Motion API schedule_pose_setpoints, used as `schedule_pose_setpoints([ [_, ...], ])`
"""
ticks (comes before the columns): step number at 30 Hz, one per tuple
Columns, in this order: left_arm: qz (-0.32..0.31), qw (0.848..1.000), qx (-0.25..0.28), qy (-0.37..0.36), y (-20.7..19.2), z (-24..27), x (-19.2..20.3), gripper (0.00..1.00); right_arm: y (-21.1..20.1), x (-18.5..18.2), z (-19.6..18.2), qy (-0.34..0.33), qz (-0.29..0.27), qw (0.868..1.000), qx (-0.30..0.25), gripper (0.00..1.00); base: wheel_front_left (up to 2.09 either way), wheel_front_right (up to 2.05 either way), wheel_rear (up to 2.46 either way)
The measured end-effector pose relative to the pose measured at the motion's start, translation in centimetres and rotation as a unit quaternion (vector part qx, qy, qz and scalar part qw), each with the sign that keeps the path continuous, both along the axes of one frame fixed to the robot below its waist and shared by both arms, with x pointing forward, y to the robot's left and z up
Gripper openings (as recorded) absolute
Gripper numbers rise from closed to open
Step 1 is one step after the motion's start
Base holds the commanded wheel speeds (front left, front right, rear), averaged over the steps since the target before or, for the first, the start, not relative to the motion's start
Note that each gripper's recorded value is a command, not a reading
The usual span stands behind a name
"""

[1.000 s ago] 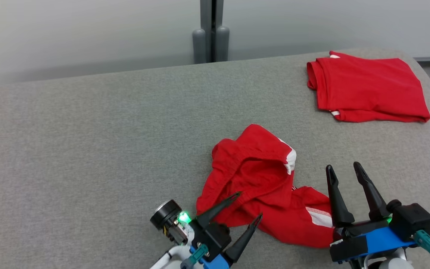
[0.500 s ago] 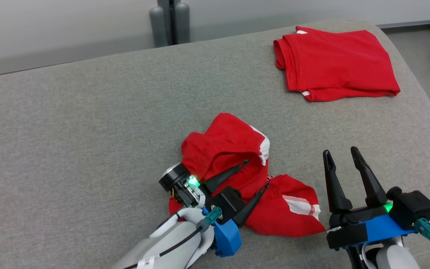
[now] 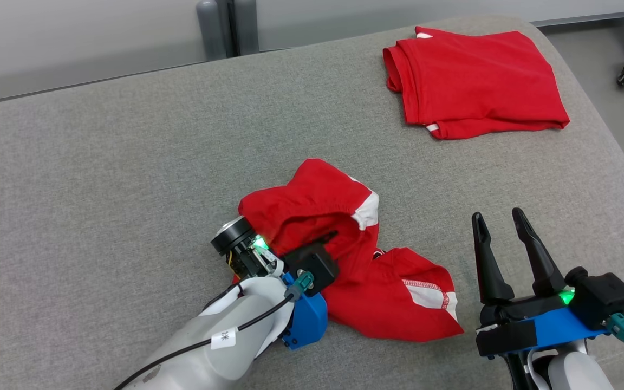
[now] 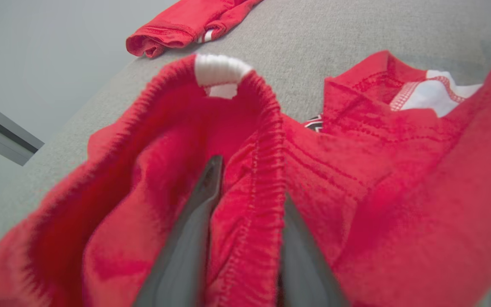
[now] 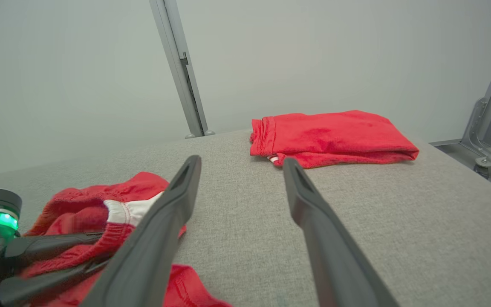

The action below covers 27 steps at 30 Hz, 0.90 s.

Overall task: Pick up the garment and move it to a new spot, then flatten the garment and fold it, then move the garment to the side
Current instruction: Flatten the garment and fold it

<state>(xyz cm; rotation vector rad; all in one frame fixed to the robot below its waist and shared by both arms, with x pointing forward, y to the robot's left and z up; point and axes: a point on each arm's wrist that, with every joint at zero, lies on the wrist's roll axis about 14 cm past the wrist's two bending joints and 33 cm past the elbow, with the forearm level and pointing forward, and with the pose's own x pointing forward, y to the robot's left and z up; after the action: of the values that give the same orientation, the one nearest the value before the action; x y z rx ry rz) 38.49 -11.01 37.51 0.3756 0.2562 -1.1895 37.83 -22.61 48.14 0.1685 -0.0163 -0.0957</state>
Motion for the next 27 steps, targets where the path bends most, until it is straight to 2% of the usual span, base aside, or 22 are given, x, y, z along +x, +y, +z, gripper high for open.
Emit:
schedule_pose_setpoints([
  [8,0.013,0.999,-0.051,0.004,-0.9,3.0,0.1,0.00,0.7,0.4,0.6,-0.010,0.012,1.000,0.001,1.00,0.00,0.00,0.00],
  [9,0.025,0.997,-0.075,0.005,-1.0,4.3,0.4,0.00,1.1,0.5,0.7,-0.012,0.017,1.000,0.001,1.00,0.00,0.00,0.00],
  [15,0.068,0.989,-0.128,-0.006,-0.1,8.0,1.5,0.00,2.6,0.9,0.8,-0.016,0.040,0.999,0.005,1.00,0.00,0.00,0.00],
  [17,0.108,0.981,-0.158,-0.016,1.3,10.0,2.6,0.00,3.7,1.2,0.9,-0.019,0.055,0.998,0.008,1.00,0.00,0.00,0.00],
  [20,0.134,0.975,-0.173,-0.023,2.5,11.0,3.2,0.00,4.3,1.3,0.9,-0.020,0.064,0.998,0.009,1.00,0.00,0.00,0.00],
  [27,0.221,0.959,-0.171,-0.048,9.5,11.1,4.1,0.00,6.2,1.7,0.8,-0.020,0.093,0.995,0.012,1.00,0.00,0.00,0.00],
])
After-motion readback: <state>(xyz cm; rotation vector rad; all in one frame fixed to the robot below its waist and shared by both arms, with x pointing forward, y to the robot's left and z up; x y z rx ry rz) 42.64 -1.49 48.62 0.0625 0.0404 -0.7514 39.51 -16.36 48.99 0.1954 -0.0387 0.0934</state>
